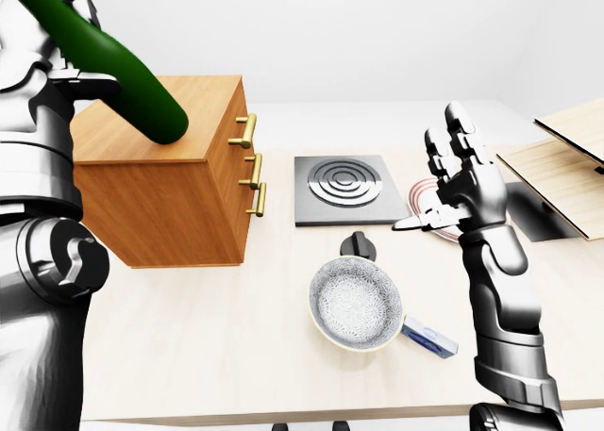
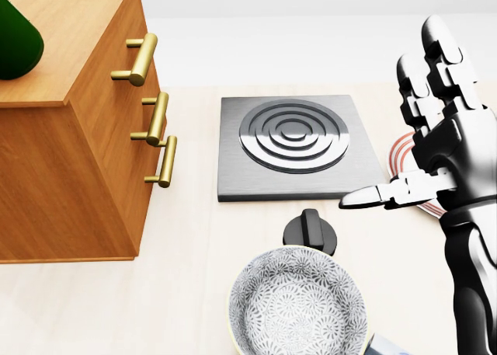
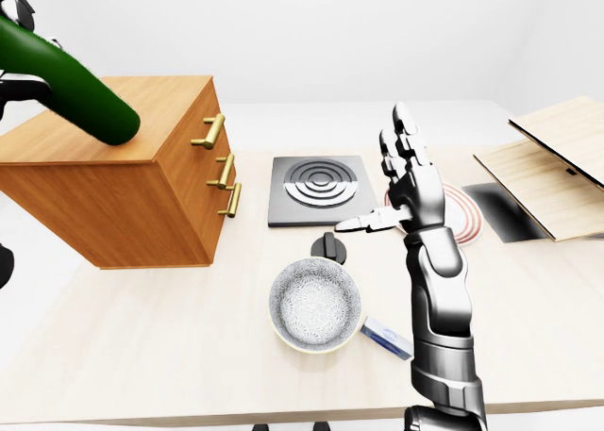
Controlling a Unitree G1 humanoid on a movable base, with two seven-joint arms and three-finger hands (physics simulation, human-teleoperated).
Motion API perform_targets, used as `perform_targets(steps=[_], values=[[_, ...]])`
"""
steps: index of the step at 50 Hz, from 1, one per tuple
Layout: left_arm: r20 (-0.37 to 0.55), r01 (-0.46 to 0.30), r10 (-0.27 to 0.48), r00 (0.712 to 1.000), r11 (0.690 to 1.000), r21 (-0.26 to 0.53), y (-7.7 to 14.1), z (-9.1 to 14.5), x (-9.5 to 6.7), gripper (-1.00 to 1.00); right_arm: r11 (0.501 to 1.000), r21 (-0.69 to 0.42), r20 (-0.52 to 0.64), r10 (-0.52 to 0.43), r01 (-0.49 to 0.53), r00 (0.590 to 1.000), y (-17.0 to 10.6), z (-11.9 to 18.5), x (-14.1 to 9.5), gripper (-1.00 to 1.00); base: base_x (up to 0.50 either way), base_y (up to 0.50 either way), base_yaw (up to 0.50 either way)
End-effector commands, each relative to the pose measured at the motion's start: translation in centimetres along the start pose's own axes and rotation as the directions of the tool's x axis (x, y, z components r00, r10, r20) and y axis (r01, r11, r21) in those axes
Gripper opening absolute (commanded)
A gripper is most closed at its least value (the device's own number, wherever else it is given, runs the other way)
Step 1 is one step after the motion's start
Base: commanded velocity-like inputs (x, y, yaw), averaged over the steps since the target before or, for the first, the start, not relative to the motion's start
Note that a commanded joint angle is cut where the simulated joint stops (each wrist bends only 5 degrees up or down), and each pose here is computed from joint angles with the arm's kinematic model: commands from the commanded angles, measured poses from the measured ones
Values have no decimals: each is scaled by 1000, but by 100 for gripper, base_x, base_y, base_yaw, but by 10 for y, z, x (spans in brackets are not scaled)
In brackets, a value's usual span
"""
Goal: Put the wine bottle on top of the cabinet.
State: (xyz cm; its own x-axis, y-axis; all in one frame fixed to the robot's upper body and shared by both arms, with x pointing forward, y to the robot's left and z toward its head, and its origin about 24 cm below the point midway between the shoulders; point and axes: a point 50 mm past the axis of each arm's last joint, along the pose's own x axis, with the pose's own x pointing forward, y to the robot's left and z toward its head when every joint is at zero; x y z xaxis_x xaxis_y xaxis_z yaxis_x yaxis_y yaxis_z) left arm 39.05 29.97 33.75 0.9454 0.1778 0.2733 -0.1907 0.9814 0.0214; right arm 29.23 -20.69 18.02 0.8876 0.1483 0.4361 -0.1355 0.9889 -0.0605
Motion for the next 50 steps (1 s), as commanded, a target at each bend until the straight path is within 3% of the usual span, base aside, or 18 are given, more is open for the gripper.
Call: perform_targets(steps=[1,26,50], values=[[-321,17,50,946,980,200,25,-109,-28,-100,1000,0,-1,0,0,1000,0,0,0,100,0,0,0],[-297,118,-35,954,957,265,-12,-89,-12,-100,1000,15,-54,-12,13,998,-1,-13,-11,100,0,0,0],[-297,153,-68,953,950,273,-25,-86,-9,-100,1000,22,-95,-15,17,995,-4,-22,-16,100,0,0,0]])
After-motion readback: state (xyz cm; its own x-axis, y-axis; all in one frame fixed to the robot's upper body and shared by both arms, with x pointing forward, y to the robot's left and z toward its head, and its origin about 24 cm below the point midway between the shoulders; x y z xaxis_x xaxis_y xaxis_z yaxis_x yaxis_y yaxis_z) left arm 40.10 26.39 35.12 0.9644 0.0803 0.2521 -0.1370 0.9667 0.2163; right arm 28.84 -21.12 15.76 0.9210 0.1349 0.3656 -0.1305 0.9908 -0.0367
